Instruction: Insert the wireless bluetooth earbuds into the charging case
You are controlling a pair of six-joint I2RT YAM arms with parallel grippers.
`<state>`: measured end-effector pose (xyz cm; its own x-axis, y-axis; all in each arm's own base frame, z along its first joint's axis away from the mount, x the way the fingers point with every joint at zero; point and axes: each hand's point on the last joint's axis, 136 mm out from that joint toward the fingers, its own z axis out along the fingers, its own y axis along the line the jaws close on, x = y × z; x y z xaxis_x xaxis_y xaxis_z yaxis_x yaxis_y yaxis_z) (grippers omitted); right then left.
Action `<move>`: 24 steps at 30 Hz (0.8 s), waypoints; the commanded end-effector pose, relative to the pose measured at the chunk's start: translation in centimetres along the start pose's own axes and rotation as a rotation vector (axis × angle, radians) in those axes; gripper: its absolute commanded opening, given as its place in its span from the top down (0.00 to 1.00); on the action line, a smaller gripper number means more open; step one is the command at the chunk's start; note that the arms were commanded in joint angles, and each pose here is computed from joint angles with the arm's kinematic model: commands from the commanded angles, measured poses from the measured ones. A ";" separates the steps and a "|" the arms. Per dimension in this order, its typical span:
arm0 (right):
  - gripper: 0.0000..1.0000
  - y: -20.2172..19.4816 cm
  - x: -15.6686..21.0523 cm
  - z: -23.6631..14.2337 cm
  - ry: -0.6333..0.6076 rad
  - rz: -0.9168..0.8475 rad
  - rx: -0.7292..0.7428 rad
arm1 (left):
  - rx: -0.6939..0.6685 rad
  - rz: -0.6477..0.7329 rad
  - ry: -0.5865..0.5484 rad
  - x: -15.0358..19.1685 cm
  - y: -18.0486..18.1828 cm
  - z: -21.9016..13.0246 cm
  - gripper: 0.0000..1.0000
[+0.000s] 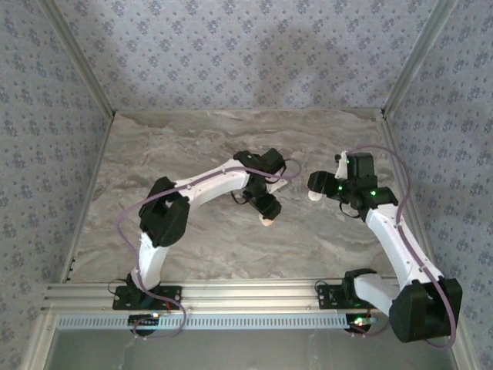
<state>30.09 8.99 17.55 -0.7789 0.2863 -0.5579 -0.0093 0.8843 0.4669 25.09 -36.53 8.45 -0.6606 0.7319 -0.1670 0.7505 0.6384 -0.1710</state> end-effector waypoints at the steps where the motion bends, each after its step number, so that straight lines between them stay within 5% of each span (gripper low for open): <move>1: 0.32 -0.2 0.4 0.2 0.004 0.058 0.006 | -0.029 0.045 0.058 0.3 0.0 0.1 0.29; 24: 0.24 1.1 0.2 1.5 0.049 0.008 0.023 | -0.073 0.088 0.157 1.1 0.4 4.3 0.26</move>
<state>30.42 10.46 16.13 -0.8166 0.2765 -0.5066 0.0122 0.8858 0.4639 25.31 -36.36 4.33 -0.6093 0.7916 -0.0453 0.7920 0.6049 -0.0824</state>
